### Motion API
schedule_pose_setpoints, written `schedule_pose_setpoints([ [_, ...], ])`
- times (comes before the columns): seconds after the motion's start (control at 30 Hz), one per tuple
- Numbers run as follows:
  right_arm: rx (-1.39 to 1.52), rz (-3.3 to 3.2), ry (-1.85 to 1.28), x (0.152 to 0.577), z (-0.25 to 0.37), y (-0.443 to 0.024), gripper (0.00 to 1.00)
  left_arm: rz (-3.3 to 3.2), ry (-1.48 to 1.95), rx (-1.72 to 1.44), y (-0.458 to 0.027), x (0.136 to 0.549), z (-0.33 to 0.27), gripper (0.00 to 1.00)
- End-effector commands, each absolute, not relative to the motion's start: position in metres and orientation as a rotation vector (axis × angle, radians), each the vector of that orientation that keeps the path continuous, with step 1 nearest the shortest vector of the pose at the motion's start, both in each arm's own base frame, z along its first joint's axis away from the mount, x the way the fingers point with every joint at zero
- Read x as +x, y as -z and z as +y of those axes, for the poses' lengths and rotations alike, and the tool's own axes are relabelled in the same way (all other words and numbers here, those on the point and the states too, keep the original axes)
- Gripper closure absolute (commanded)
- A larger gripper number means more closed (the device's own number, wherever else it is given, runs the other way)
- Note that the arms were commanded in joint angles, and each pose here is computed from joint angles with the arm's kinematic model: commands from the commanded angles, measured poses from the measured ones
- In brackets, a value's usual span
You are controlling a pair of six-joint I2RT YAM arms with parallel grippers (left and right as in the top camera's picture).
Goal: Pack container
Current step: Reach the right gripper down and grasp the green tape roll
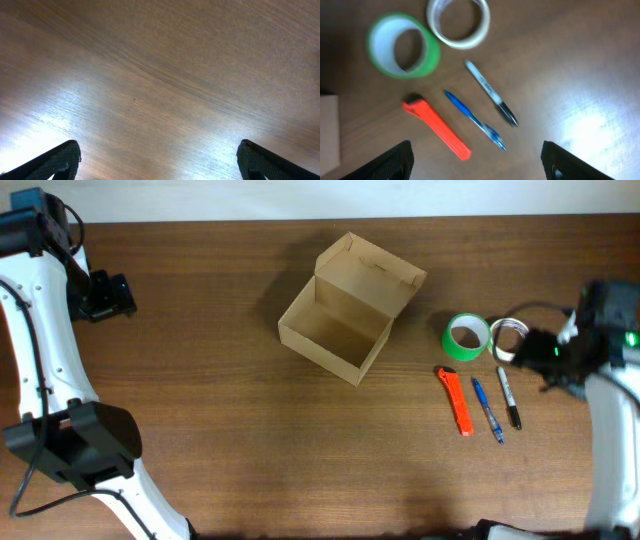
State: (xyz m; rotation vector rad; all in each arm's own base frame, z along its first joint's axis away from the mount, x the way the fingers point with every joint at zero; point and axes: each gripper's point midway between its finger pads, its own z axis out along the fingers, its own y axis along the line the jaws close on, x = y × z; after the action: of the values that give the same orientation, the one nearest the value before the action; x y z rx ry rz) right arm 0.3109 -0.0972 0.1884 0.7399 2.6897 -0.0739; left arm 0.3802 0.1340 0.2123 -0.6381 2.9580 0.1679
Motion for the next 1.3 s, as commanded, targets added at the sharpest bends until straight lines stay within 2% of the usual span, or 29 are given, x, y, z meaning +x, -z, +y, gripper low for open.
schedule_pose_setpoints([
  [0.0,0.671,2.706,0.068,0.349,-0.092,-0.2,0.17,2.971,-0.151,-0.632,-0.208,0.381,0.132,0.0],
  [0.2,0.655,2.853,0.038,0.39,-0.086,-0.174,0.22,2.971,-0.151,-0.632,-0.208,0.381,0.132,0.0],
  [0.57,0.625,2.973,-0.034,0.412,-0.057,-0.116,0.25,2.971,-0.151,-0.633,-0.208,0.38,0.133,0.0],
  [1.27,0.698,3.053,0.02,0.421,-0.062,-0.054,0.3,2.971,-0.151,-0.632,-0.208,0.381,0.132,0.0],
])
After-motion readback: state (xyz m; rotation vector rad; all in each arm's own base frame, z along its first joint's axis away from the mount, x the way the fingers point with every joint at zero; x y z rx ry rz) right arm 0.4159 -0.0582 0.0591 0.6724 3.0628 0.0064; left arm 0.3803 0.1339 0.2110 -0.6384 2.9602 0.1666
